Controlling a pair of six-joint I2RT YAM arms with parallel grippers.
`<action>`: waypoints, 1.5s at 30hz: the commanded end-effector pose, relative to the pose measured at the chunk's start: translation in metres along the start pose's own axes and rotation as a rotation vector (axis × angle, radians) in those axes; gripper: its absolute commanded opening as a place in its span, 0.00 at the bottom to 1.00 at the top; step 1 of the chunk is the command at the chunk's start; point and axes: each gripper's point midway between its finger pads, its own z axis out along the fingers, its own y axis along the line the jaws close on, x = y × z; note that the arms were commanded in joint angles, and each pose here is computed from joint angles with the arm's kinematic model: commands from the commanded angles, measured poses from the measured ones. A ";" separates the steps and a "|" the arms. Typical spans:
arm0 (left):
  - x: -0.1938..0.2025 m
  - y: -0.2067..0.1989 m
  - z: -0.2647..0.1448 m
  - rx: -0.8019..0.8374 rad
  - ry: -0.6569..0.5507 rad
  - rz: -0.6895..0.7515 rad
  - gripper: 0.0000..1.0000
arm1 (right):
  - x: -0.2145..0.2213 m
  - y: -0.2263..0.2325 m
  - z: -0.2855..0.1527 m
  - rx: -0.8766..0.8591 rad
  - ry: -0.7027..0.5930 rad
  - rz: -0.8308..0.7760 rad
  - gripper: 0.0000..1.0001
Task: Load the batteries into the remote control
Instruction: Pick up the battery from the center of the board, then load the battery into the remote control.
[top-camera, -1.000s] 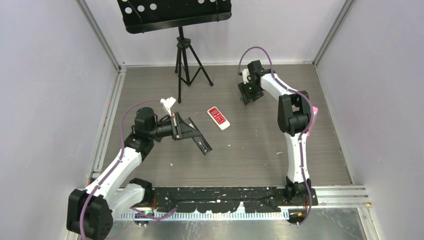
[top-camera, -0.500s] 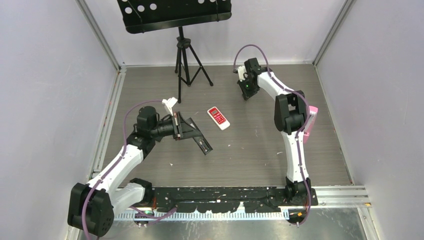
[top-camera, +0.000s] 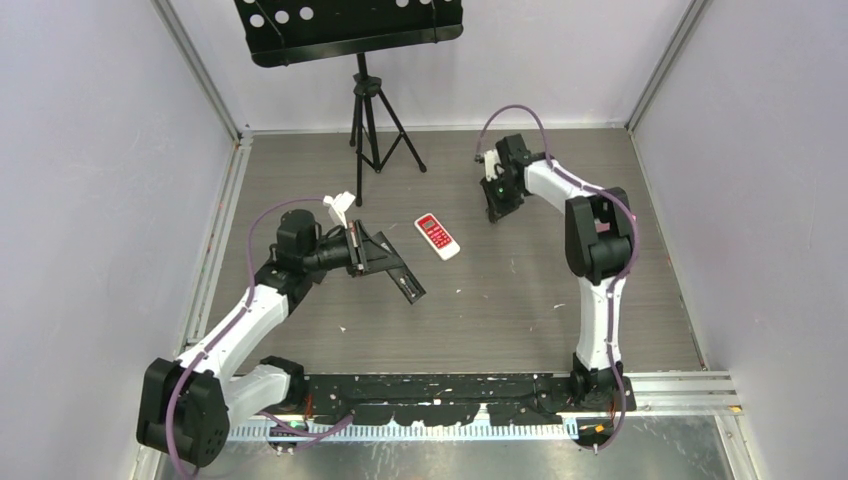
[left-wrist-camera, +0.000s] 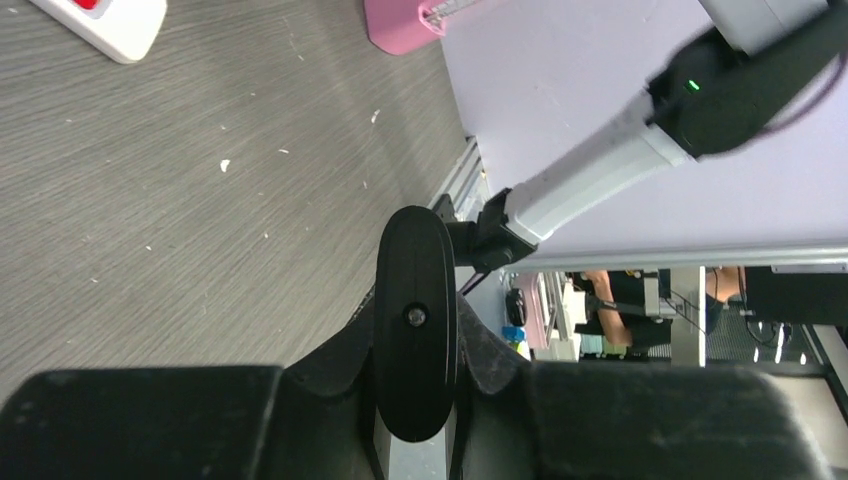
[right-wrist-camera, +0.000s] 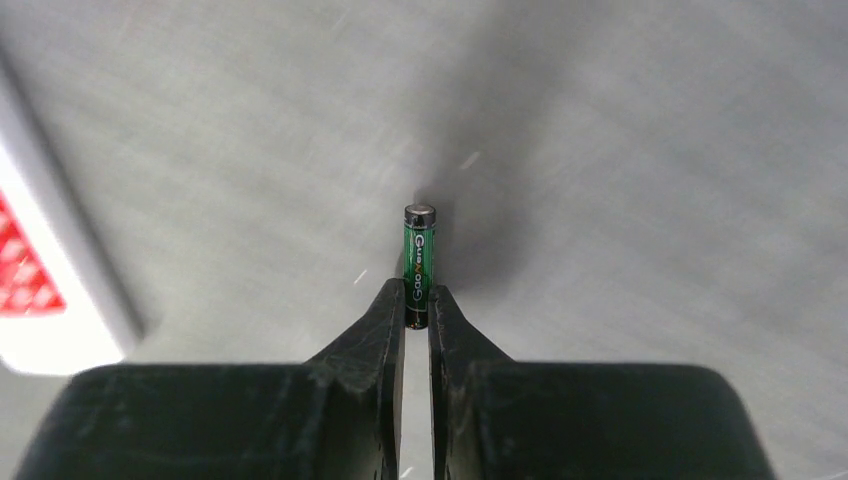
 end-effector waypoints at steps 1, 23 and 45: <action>-0.016 0.010 0.005 -0.065 -0.069 0.025 0.00 | -0.025 0.071 -0.057 -0.149 -0.204 0.004 0.08; -0.016 -0.027 0.001 0.123 -0.082 -0.023 0.00 | 0.045 0.268 -0.318 -0.902 -0.762 -0.317 0.11; -0.031 -0.012 0.005 0.102 -0.217 -0.238 0.00 | 0.052 0.268 -0.324 -0.697 -0.539 -0.130 0.11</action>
